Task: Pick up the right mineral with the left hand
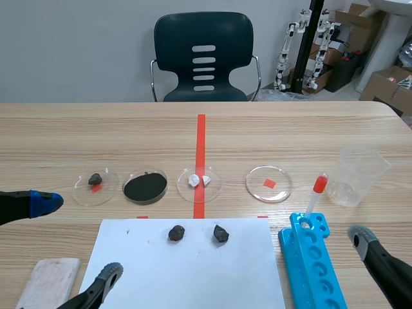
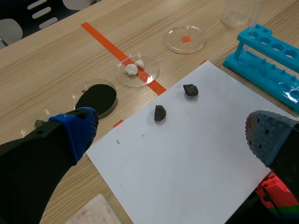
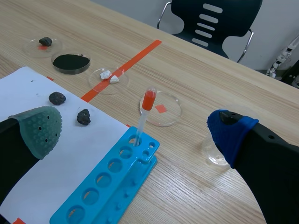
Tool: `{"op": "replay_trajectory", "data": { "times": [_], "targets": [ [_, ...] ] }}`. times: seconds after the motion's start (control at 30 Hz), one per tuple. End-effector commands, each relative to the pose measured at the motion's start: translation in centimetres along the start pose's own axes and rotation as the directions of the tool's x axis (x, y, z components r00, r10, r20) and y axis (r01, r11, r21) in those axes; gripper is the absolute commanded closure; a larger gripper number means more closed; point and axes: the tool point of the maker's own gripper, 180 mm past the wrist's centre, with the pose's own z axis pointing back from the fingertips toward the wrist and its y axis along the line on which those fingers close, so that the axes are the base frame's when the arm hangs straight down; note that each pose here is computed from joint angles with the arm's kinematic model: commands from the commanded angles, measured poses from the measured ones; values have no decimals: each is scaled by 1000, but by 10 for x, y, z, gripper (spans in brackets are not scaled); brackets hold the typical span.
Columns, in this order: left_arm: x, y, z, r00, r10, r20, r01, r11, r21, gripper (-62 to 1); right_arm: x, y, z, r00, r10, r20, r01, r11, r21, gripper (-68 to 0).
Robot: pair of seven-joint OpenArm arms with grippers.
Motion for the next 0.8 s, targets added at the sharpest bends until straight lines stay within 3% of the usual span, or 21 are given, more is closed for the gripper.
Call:
{"op": "replay_trajectory", "data": {
  "times": [0.0,0.77],
  "targets": [
    [8,0,-1,999,1,33,-1,1000,3,-623,10,-1,-3,999,7,36,-8,1000,3,-679],
    [6,0,-1,1000,-5,23,5,1000,2,-623,10,-1,-3,999,7,36,-8,1000,3,-679]
  ]
}}
